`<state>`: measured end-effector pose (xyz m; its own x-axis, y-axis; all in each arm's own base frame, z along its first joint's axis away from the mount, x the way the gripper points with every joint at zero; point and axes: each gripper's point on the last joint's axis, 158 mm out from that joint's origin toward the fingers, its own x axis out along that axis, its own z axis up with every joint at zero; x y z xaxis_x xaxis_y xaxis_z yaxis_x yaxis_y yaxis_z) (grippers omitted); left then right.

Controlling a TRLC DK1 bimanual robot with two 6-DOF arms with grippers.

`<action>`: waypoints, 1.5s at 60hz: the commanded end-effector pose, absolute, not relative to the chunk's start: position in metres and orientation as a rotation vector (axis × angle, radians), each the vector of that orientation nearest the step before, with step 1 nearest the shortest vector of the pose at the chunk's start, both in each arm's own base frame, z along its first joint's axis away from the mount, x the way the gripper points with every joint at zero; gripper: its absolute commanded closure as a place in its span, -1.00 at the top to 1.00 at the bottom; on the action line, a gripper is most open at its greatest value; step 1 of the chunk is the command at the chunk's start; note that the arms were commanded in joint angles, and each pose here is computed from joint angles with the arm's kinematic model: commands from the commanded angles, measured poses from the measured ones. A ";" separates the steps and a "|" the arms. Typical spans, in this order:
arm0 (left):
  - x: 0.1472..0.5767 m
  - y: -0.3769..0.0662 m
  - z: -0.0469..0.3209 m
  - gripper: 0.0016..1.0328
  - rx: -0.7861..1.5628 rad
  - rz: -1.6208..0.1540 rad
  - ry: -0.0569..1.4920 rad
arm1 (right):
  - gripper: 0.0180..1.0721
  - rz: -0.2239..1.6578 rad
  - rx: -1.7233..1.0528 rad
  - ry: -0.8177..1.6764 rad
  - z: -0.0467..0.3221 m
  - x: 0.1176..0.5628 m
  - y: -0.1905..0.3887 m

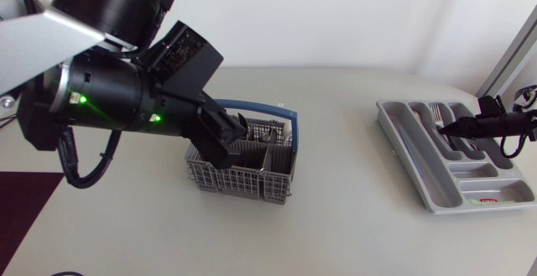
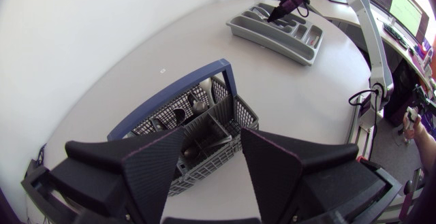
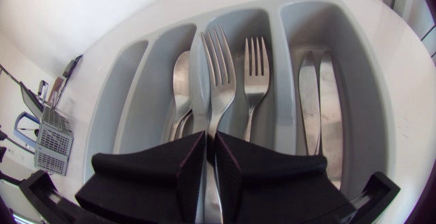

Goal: Sort the cutlery from the basket into the organizer compartments.

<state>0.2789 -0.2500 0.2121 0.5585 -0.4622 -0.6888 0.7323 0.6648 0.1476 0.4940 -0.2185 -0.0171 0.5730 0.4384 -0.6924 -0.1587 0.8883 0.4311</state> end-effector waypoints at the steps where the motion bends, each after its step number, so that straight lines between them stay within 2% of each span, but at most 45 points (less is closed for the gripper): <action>1: 0.277 -0.245 0.207 0.14 0.472 -0.729 0.662 | -0.54 0.363 0.361 0.928 -0.033 0.492 -0.215; 14: 0.277 -0.238 0.208 0.14 0.464 -0.716 0.659 | 0.14 0.315 0.281 0.898 -0.011 0.491 -0.217; 20: 0.277 -0.236 0.207 0.15 0.462 -0.712 0.657 | 0.16 0.294 0.253 0.887 -0.002 0.491 -0.218; 26: 0.277 -0.233 0.208 0.16 0.458 -0.704 0.656 | 0.37 0.281 0.237 0.871 0.009 0.489 -0.218; 33: 0.277 -0.225 0.209 0.16 0.452 -0.692 0.650 | 0.52 0.199 0.146 0.834 0.031 0.483 -0.223; 42: 0.280 -0.209 0.210 0.16 0.446 -0.659 0.644 | 0.55 0.118 -0.008 0.781 0.068 0.469 -0.205; 56: 0.286 -0.178 0.196 0.19 0.440 -0.597 0.670 | 0.55 0.221 -0.125 0.732 0.108 0.436 -0.108; 69: 0.292 -0.156 0.174 0.17 0.442 -0.559 0.701 | 0.55 0.376 -0.184 0.720 0.120 0.406 -0.002; 76: 0.294 -0.150 0.153 -0.01 0.408 -0.573 0.732 | 0.53 0.454 -0.201 0.712 0.126 0.392 0.047; 90: 0.294 -0.143 0.125 -0.11 0.399 -0.582 0.751 | 0.53 0.551 -0.236 0.713 0.126 0.375 0.114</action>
